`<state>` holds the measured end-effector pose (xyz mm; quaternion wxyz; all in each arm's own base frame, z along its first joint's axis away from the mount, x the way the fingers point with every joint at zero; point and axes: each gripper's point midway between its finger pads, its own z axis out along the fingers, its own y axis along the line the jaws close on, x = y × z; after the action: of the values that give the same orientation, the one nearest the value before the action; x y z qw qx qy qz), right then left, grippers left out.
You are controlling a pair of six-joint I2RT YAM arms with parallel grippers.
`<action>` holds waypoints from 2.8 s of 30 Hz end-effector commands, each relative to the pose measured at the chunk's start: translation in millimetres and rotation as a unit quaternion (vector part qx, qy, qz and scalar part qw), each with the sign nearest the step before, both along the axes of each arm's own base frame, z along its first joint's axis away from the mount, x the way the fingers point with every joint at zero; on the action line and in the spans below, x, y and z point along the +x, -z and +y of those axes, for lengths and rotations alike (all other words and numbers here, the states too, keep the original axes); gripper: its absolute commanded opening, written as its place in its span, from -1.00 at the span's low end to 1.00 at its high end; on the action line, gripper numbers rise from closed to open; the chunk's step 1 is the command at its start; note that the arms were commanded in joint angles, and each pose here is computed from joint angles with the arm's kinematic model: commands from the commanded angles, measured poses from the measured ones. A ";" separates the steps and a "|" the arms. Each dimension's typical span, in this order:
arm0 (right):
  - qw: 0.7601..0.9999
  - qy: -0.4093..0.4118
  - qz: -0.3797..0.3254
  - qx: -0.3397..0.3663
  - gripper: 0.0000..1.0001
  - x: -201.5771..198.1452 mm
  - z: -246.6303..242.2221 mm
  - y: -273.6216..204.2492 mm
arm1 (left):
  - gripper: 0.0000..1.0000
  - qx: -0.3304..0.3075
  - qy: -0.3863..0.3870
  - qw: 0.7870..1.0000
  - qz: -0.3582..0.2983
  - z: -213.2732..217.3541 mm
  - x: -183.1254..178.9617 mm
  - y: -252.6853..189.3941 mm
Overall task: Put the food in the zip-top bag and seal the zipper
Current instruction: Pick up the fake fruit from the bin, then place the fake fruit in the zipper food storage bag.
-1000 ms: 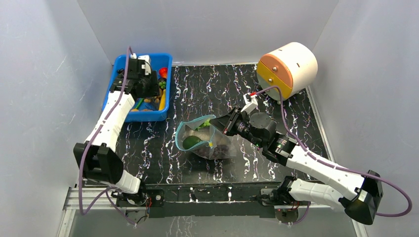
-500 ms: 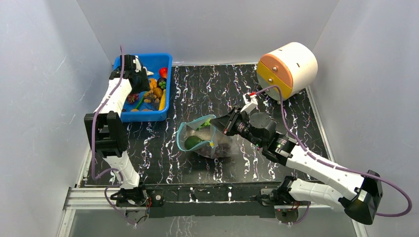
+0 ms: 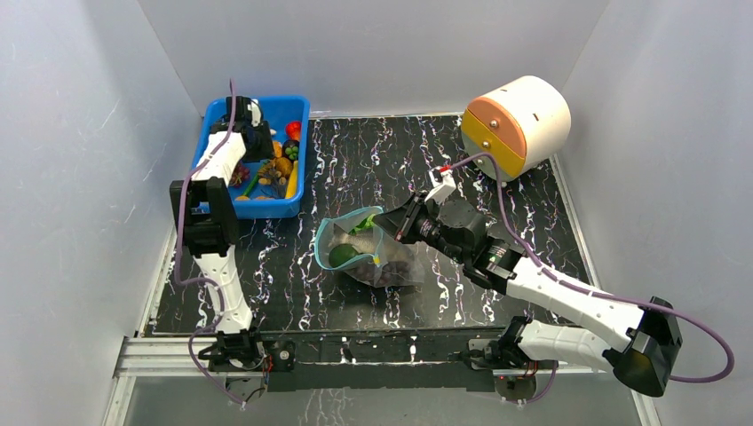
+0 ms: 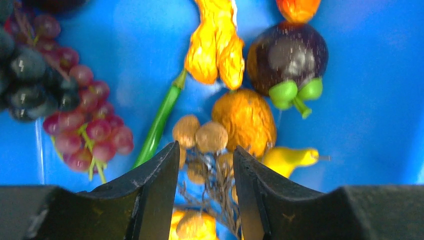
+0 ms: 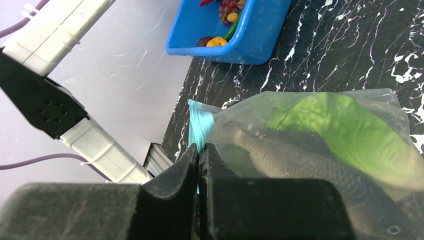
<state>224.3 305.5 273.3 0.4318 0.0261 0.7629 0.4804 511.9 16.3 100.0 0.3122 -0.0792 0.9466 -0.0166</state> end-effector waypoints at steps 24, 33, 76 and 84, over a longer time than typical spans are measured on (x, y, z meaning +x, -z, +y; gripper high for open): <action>0.997 0.012 -0.057 0.055 -1.00 10.3 5.3 -53.1 | -0.24 -0.016 0.019 0.999 0.031 -2.9 12.0 27.5; 0.997 0.009 -0.058 0.057 -1.00 9.2 5.3 -55.2 | -0.69 -0.008 0.014 1.000 0.021 -0.3 9.4 6.7; 0.998 0.018 -0.022 0.047 -1.00 8.6 3.3 -43.9 | -0.83 0.015 -0.015 0.991 -0.129 -4.6 -47.0 -144.7; 0.998 0.027 -0.014 0.050 -1.00 12.4 4.1 -44.0 | -0.83 0.000 0.001 0.982 -0.188 -13.7 -68.0 -202.2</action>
<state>231.2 309.2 267.5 0.4227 0.0451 0.7726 0.4715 462.6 10.6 244.3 0.4307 -0.0817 0.8987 -0.0114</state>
